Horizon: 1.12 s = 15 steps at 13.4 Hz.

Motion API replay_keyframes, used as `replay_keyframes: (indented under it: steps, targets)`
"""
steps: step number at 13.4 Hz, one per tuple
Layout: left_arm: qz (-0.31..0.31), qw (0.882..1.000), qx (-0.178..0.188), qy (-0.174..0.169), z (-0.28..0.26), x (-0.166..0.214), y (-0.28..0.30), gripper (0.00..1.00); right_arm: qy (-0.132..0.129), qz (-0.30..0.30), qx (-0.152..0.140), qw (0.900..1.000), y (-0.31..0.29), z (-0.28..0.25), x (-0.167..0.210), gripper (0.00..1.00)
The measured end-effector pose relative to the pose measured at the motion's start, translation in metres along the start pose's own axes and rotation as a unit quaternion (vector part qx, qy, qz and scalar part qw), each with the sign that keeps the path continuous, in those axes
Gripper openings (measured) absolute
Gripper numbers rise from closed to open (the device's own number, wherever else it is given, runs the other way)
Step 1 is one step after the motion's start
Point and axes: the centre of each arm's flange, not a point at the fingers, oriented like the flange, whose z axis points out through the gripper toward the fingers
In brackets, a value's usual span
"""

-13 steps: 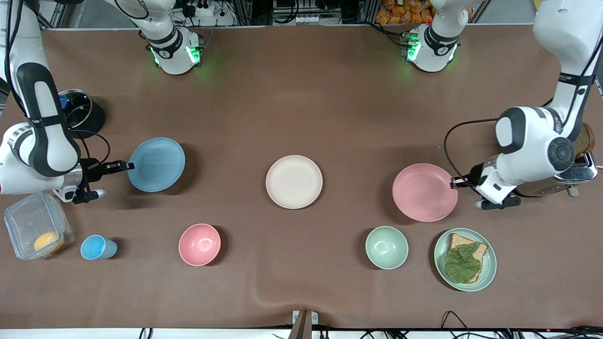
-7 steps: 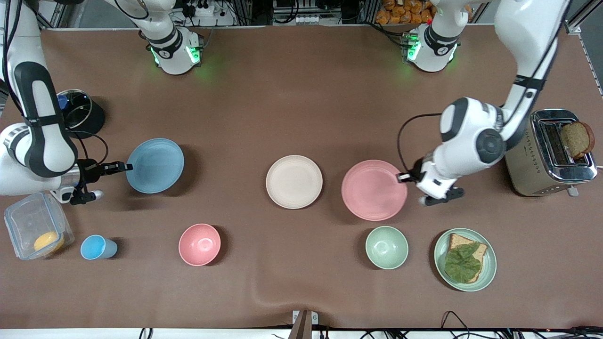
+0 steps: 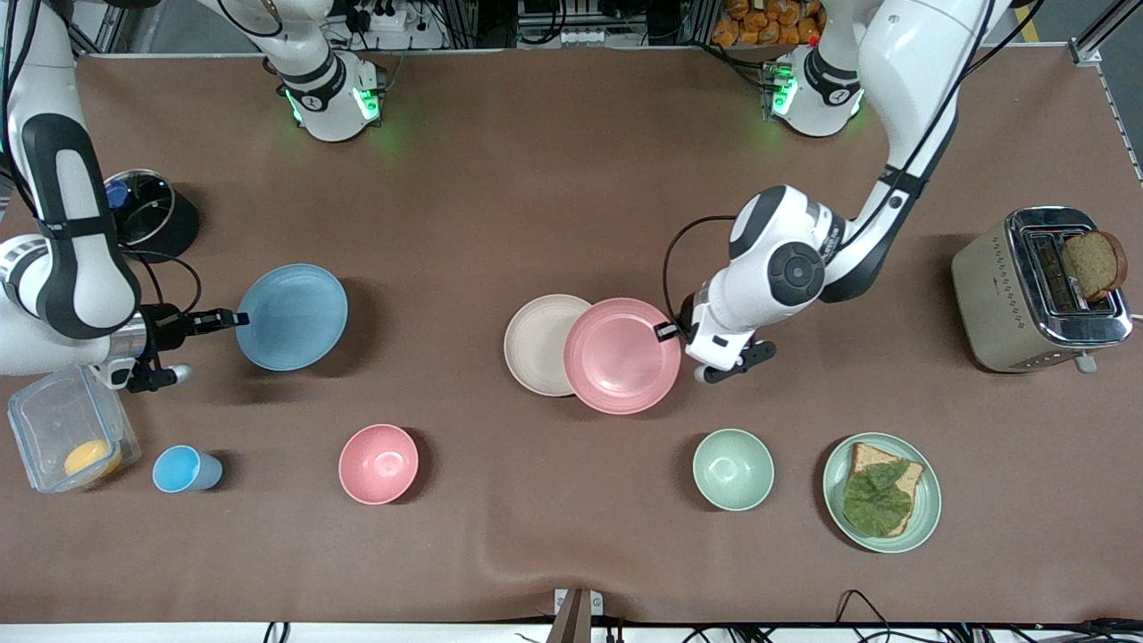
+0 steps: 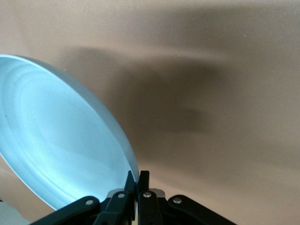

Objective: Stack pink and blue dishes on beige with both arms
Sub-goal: 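Carry the pink plate onto the beige plate with the left gripper, then release the pink plate while the right gripper lifts the blue plate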

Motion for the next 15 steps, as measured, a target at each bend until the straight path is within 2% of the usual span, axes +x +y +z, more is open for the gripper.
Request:
replay_keyframes:
  steps: [9,15]
  targets:
    - [0.004,1.0,-0.027,-0.006,0.062,-0.042,0.038,0.05,-0.02,0.016,-0.001,1.0,-0.03,-0.005,0.009,0.04]
    - [0.01,0.999,-0.03,-0.007,0.079,-0.051,0.043,0.05,-0.04,0.04,-0.006,0.998,-0.062,-0.003,0.018,0.04]
